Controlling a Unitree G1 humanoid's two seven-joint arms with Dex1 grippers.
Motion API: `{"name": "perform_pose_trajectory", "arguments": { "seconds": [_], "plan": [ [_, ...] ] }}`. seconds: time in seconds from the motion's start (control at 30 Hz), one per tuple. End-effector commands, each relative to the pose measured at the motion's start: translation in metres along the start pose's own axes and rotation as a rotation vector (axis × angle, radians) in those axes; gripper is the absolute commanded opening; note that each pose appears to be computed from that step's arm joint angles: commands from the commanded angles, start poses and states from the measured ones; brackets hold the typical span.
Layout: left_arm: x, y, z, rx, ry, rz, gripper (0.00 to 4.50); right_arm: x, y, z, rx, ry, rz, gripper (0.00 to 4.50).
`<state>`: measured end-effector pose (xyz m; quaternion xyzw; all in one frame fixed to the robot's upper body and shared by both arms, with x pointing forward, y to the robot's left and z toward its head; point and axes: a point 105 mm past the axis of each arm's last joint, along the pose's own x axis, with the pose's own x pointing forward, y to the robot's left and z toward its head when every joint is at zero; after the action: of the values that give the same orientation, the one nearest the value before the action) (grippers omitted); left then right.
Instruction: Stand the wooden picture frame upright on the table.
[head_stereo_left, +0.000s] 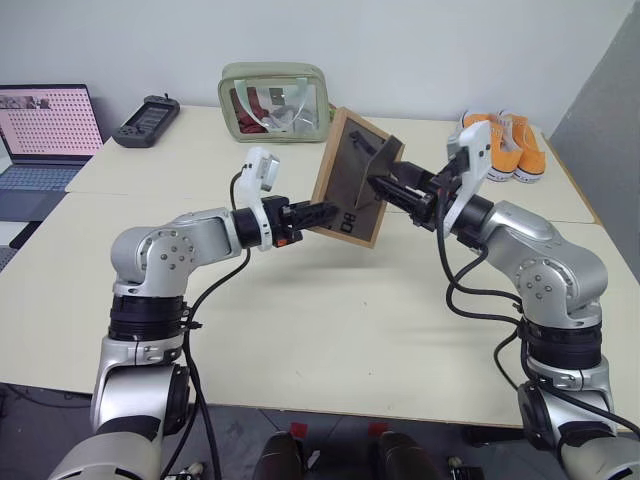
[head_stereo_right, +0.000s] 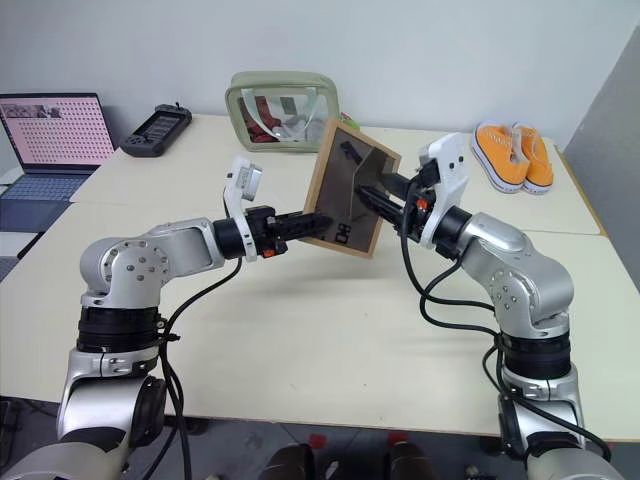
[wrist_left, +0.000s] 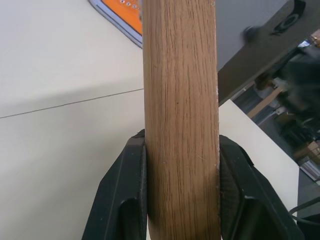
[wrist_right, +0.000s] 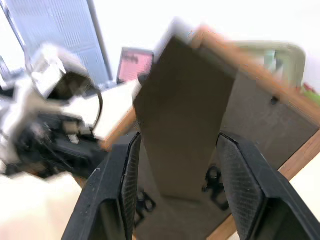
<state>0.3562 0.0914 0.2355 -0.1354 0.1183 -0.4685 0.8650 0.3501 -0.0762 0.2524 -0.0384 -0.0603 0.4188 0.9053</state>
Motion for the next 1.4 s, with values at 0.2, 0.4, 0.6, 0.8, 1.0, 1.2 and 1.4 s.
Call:
{"name": "perform_pose_trajectory", "arguments": {
  "seconds": [0.2, 0.4, 0.6, 0.8, 1.0, 1.2, 1.4],
  "plan": [
    [-0.016, -0.007, 0.025, 0.035, -0.056, -0.001, 1.29, -0.061, -0.039, -0.026, -0.435, 0.197, -0.056, 2.39],
    [-0.022, -0.001, 0.017, -0.056, -0.013, 0.012, 1.29, -0.076, -0.057, -0.031, -0.684, 0.247, -0.1, 3.91],
    [-0.028, 0.0, -0.005, -0.206, 0.093, -0.004, 1.29, -0.068, -0.055, -0.033, -1.039, 0.177, -0.068, 4.1],
    [-0.033, -0.002, -0.033, -0.425, 0.181, -0.064, 1.29, -0.059, -0.04, -0.042, -1.512, -0.009, 0.018, 4.1],
    [-0.032, -0.015, -0.038, -0.458, 0.213, -0.118, 1.29, -0.046, -0.023, -0.052, -1.611, -0.191, 0.032, 4.1],
    [-0.029, -0.024, -0.027, -0.463, 0.2, -0.147, 1.29, -0.033, -0.022, -0.062, -1.594, -0.236, 0.0, 4.1],
    [-0.03, -0.028, -0.027, -0.485, 0.188, -0.138, 1.29, -0.03, -0.026, -0.068, -1.593, -0.232, -0.004, 4.1]
  ]
}}
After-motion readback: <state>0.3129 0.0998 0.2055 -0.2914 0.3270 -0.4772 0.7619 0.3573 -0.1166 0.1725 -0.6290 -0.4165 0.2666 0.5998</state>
